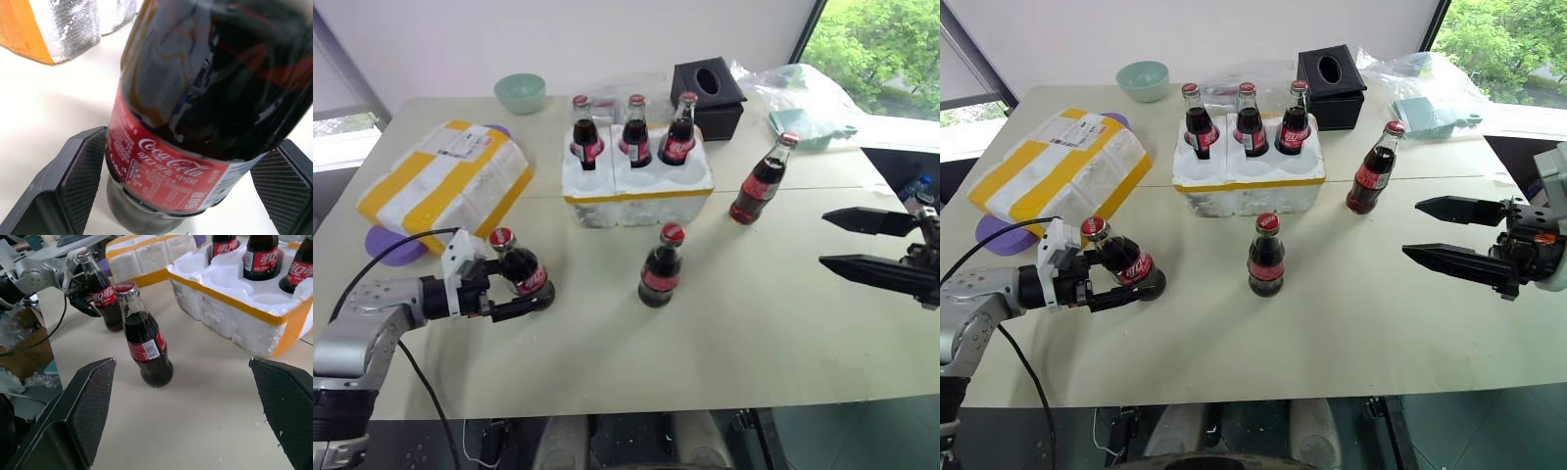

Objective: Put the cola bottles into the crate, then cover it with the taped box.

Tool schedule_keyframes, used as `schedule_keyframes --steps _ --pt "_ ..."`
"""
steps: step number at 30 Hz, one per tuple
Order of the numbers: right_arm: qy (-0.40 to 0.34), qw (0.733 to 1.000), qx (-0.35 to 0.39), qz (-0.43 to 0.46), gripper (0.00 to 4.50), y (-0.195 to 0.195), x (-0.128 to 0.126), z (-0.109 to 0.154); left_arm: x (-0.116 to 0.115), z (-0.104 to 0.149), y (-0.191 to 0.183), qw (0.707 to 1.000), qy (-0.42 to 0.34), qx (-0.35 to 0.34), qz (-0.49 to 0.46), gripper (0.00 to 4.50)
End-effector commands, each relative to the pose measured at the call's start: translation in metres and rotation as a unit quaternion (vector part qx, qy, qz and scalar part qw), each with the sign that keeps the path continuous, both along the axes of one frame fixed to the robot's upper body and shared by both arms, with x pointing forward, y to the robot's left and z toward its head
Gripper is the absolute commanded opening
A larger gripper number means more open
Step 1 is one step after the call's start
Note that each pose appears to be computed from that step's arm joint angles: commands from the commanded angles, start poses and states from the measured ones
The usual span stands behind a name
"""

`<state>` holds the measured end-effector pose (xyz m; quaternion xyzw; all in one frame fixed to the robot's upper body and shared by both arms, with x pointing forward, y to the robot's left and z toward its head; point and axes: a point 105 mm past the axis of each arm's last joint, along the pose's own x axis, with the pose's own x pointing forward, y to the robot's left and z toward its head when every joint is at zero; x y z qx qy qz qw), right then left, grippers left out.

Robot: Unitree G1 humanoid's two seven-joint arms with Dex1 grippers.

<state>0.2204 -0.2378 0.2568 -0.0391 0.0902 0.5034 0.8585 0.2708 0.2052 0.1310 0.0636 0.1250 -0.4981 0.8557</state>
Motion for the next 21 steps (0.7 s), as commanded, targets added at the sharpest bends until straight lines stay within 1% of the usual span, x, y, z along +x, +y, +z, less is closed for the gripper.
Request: schedule_keyframes --steps 1,2,9,14,17,21 --pt "-0.027 0.999 -0.007 0.025 4.5 0.01 -0.01 0.014 0.003 0.008 0.0 1.0 -0.017 -0.006 0.001 3.08" --pt "-0.026 0.999 -0.008 0.031 4.5 0.012 -0.012 0.013 0.003 0.009 0.0 1.0 -0.016 -0.008 0.001 2.8" --pt "-0.02 0.999 -0.008 0.042 4.5 0.019 -0.017 0.012 0.004 0.014 -0.001 1.0 -0.015 -0.013 -0.003 2.82" --pt "-0.018 0.999 -0.01 0.047 4.5 0.021 -0.019 0.012 0.003 0.029 -0.008 0.999 -0.012 -0.034 -0.023 2.82" --pt "-0.02 0.998 -0.012 0.056 4.5 0.024 -0.021 0.014 0.004 0.052 -0.015 0.997 -0.015 -0.04 -0.057 2.82" --pt "-0.027 0.997 -0.015 0.075 4.5 0.033 -0.025 0.016 0.012 0.091 -0.031 0.992 -0.035 -0.049 -0.109 2.82"
